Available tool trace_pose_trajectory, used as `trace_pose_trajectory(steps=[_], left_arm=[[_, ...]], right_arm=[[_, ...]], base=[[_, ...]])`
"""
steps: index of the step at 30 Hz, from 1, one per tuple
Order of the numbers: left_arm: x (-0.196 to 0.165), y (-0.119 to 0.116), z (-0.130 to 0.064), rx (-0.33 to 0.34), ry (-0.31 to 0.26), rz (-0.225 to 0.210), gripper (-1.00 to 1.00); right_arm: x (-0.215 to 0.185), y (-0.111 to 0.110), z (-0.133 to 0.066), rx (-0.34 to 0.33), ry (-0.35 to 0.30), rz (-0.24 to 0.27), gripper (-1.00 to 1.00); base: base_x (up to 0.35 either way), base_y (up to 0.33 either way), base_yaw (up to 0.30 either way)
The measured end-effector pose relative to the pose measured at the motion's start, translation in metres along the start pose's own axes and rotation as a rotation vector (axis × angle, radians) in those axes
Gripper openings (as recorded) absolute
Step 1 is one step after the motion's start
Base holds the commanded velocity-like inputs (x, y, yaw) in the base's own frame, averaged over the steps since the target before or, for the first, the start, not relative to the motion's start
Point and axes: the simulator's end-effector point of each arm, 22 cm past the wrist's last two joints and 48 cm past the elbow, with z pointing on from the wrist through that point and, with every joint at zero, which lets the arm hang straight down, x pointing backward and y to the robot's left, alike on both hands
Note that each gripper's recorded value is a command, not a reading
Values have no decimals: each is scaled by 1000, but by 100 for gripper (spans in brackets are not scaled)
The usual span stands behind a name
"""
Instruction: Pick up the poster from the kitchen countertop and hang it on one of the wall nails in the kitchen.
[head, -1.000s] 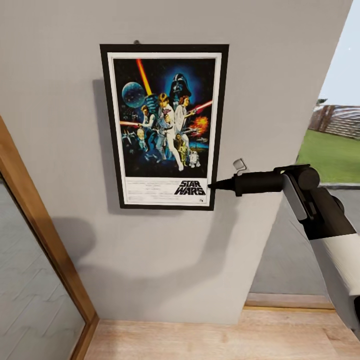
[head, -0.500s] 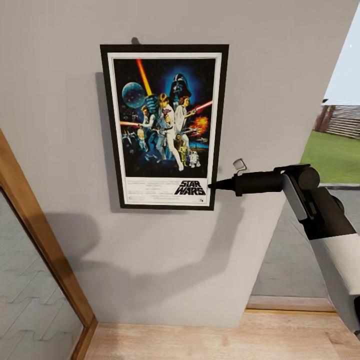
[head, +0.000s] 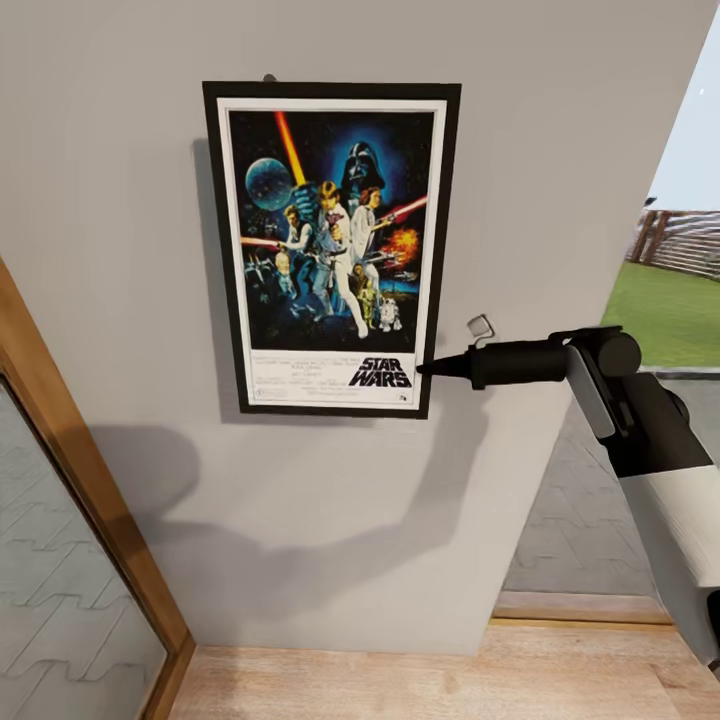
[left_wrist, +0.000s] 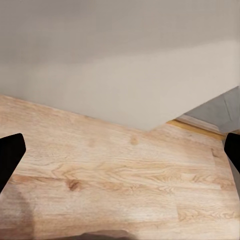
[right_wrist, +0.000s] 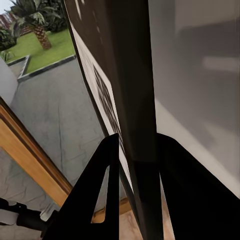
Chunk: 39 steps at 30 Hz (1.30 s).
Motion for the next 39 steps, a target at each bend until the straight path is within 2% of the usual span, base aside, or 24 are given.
trace_pose_trajectory(steps=[16, 22, 39], left_arm=[[0, 0, 0, 0, 0, 1, 100], [-1, 0, 0, -1, 0, 1, 100], [-1, 0, 0, 0, -1, 1, 100]], right_arm=[[-35, 15, 10, -31, -27, -35, -100], [-49, 9, 13, 16, -38, -53, -100], [-46, -1, 19, 26, -38, -15, -100]], base=[[0, 0, 0], [0, 0, 0], [0, 0, 0]])
